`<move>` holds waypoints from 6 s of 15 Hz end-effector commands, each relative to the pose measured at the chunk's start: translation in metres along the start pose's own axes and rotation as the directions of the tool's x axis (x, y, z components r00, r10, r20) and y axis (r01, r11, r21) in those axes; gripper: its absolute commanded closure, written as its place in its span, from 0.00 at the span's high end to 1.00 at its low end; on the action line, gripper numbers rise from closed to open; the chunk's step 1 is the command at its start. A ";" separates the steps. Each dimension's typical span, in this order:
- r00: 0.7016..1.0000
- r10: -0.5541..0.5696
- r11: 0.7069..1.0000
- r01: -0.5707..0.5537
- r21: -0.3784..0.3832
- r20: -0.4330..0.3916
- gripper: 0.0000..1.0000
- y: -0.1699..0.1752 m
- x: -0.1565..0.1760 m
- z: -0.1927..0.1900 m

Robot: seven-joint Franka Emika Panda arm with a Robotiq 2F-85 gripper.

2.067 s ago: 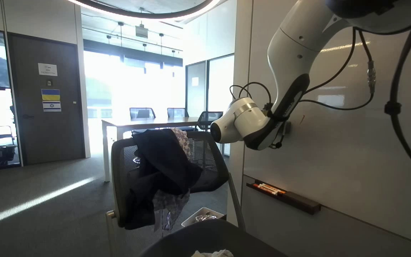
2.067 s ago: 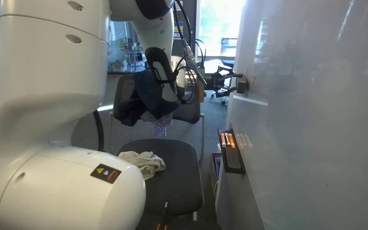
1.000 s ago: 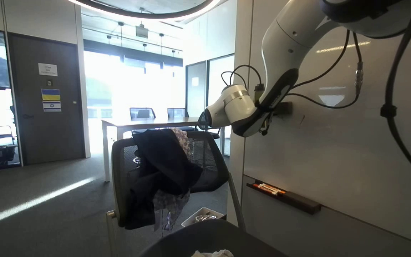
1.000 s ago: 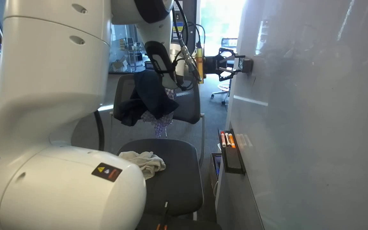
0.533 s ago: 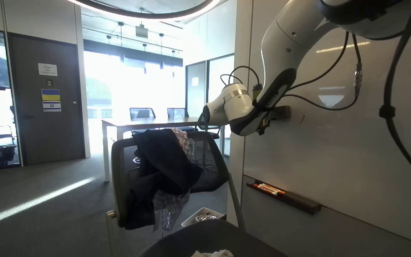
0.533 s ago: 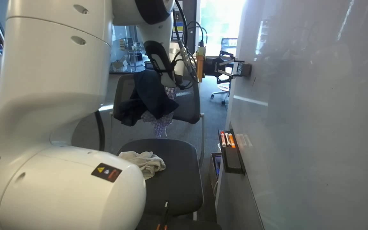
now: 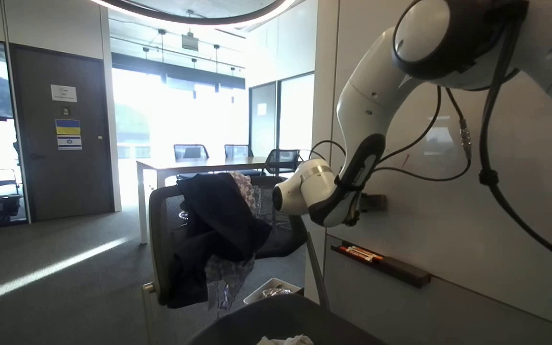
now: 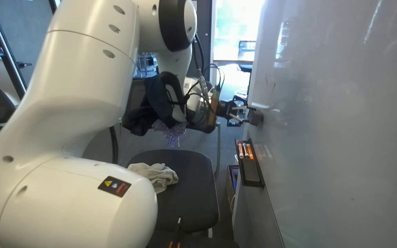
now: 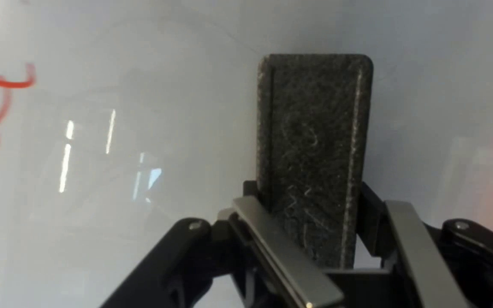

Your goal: Use the duster to wipe the white board

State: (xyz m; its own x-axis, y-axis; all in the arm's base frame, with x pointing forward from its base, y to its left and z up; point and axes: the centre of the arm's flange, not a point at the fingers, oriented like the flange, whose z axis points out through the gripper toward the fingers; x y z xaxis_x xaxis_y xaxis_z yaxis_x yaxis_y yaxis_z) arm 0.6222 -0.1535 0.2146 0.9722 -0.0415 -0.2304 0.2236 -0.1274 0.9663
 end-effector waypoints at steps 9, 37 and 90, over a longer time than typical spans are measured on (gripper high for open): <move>0.896 0.418 0.873 -0.351 -0.337 0.148 0.31 0.030 -0.084 0.028; 0.776 0.610 0.792 -0.589 0.159 -0.162 0.31 0.142 -0.117 0.014; 0.650 -0.085 0.397 0.717 0.573 -0.755 1.00 -0.071 -0.154 -0.078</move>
State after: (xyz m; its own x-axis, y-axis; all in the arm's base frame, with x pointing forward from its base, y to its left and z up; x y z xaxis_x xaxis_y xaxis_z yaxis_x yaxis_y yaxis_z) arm 0.4641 -0.0494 0.1251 0.6126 0.7822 -0.1138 0.7879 -0.5926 0.1675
